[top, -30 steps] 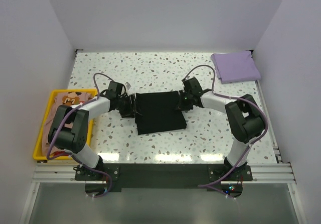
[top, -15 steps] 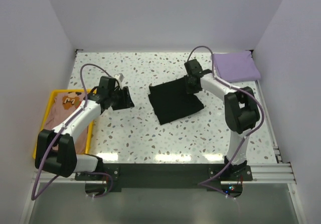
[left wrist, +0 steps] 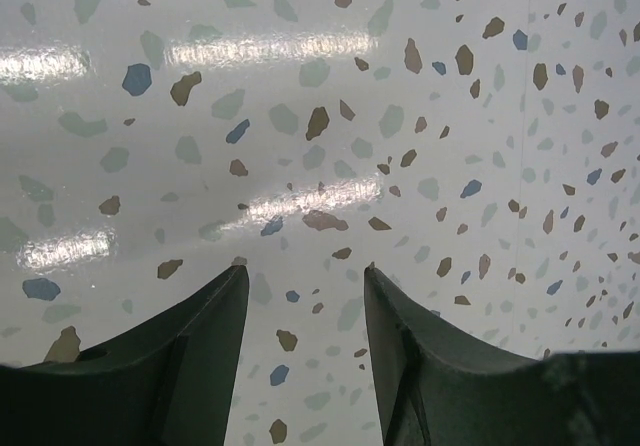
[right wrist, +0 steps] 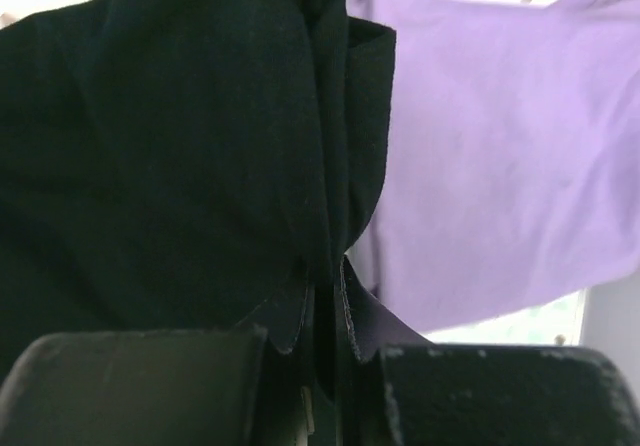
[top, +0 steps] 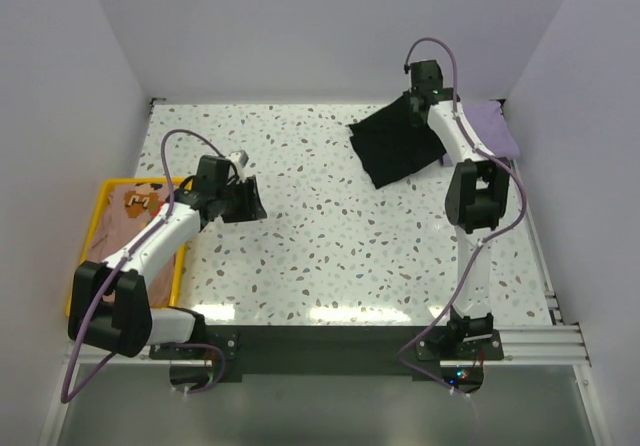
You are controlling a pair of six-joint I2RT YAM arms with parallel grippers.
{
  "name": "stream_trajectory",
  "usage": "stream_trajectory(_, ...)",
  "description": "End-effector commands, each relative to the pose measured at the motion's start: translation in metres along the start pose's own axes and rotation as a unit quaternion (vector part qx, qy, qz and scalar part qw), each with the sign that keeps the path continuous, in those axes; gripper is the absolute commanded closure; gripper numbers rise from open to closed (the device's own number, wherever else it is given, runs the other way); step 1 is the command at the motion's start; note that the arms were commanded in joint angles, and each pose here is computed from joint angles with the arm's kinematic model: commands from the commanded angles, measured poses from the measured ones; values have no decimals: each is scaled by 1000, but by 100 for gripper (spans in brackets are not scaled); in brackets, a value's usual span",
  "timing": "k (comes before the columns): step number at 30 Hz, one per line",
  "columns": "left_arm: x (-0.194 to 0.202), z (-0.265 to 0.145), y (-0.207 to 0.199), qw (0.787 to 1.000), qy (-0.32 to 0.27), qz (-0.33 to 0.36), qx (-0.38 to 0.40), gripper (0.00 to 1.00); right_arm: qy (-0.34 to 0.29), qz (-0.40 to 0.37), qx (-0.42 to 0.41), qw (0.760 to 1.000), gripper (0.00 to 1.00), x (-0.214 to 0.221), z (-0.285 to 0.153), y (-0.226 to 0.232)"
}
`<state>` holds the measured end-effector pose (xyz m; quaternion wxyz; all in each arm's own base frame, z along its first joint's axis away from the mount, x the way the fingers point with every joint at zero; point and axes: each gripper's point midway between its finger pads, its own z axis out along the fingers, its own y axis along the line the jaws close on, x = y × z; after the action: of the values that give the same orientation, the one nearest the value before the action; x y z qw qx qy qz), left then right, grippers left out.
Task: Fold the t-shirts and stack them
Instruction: Neatly place the folded tshirt to the corner
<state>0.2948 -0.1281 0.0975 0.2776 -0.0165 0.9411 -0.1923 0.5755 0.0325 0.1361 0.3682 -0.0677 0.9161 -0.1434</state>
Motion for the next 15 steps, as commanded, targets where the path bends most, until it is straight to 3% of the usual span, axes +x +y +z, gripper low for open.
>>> stream_trajectory(1, 2, -5, -2, 1000, -3, 21, 10, 46, -23, -45, 44, 998, 100, -30, -1, -35)
stream_trajectory(15, 22, 6, 13, 999, 34, 21, -15, 46, -80, -50, 79, 992, 100, -71, -4, -110)
